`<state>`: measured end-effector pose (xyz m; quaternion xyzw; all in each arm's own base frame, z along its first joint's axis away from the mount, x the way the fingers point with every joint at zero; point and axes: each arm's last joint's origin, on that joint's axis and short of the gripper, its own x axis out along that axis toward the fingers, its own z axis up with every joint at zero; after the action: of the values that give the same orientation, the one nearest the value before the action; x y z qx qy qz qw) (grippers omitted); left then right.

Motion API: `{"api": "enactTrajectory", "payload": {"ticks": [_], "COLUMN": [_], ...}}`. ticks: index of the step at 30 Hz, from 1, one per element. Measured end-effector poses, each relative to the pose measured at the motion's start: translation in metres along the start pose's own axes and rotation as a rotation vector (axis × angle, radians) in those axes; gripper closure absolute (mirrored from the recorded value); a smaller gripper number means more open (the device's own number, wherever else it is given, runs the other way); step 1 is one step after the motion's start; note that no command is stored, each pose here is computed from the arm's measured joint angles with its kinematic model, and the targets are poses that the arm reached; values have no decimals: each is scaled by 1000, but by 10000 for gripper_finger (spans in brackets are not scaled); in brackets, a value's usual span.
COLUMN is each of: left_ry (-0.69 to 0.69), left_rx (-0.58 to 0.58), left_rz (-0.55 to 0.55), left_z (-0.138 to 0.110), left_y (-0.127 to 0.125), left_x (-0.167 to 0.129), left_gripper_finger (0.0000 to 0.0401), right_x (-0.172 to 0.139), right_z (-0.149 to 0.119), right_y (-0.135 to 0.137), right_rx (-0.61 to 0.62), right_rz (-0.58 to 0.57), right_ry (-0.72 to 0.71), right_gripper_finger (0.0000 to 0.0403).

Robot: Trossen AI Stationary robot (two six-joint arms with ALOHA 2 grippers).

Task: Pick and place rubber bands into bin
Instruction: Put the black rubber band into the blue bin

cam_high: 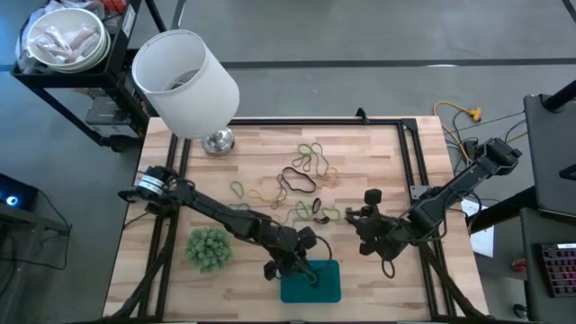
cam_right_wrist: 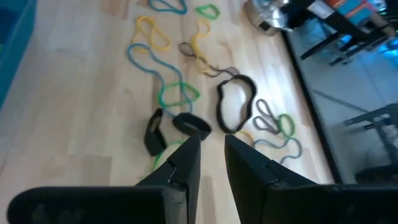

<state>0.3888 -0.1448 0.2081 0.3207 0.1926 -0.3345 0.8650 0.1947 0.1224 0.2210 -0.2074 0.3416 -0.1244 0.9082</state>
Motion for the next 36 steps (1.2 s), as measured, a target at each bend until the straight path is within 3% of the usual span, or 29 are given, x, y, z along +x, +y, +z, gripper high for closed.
{"api": "enactTrajectory", "payload": {"ticks": [4, 10, 18, 22, 26, 36], "left_ry": [27, 191, 414, 407, 383, 350], "left_rx": [7, 3, -106, -198, -214, -242], "left_rz": [47, 278, 459, 481, 501, 561], "left_z": [1, 5, 8, 14, 11, 0], "left_y": [2, 9, 8, 7, 0, -13], "left_x": [-2, -21, -61, -83, -99, -122], "left_gripper_finger": [297, 296, 296, 296, 296, 296], "right_x": [2, 8, 20, 25, 31, 41], "right_z": [-5, -25, -66, -76, -80, -87], "right_y": [2, 7, 9, 6, 5, 6], "right_rx": [25, 115, 266, 368, 427, 453], "right_rz": [29, 114, 60, 24, 26, 81], "right_ry": [20, 113, 219, 247, 229, 208], "right_gripper_finger": [335, 335, 335, 332, 313, 234]}}
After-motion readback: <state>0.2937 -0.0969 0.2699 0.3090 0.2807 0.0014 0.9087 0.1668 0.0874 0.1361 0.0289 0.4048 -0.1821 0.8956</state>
